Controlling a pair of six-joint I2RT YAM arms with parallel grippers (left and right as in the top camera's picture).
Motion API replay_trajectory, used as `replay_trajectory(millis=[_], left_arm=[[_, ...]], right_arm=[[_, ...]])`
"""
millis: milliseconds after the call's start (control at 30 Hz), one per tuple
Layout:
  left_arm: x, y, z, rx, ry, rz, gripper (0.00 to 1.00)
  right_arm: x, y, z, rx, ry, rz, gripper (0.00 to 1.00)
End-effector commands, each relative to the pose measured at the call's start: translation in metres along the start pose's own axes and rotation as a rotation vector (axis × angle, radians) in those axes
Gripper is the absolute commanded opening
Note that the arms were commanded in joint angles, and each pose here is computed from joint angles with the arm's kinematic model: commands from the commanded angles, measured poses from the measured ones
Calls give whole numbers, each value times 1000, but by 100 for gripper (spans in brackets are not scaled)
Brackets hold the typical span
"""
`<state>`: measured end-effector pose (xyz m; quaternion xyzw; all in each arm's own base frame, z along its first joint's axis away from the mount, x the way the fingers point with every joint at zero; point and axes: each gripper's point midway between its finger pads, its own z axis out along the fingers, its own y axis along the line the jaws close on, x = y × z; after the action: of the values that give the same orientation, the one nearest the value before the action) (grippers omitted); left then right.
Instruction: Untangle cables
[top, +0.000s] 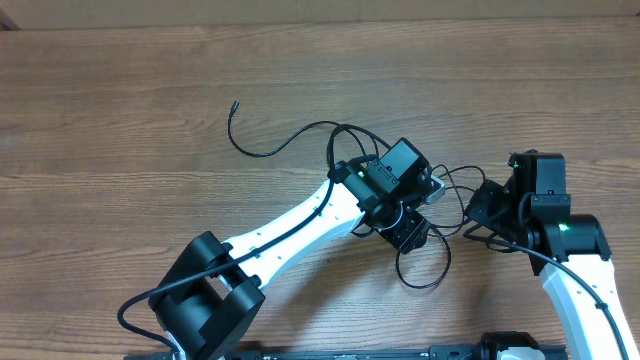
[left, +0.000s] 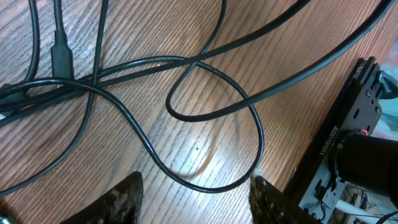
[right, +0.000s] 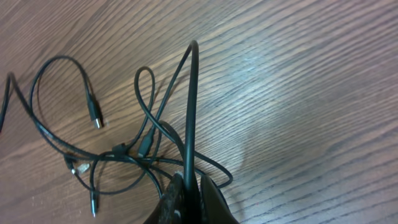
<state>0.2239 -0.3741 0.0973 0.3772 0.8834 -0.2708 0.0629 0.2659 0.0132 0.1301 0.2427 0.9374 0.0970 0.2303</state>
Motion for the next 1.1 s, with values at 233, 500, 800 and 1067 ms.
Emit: replay_trajectory(millis=[233, 500, 800, 1067], left_arm=[[-12, 14, 1, -85, -50, -56, 46], [-44, 60, -13, -330, -249, -309, 55], [-40, 89, -2, -375, -274, -542, 52], [-31, 143, 18, -386, -255, -742, 53]], right_arm=[[-23, -18, -8, 101, -130, 305, 4], [-15, -21, -7, 116, -93, 299, 4], [-10, -24, -7, 130, -75, 299, 4], [-7, -23, -7, 125, -62, 296, 4]])
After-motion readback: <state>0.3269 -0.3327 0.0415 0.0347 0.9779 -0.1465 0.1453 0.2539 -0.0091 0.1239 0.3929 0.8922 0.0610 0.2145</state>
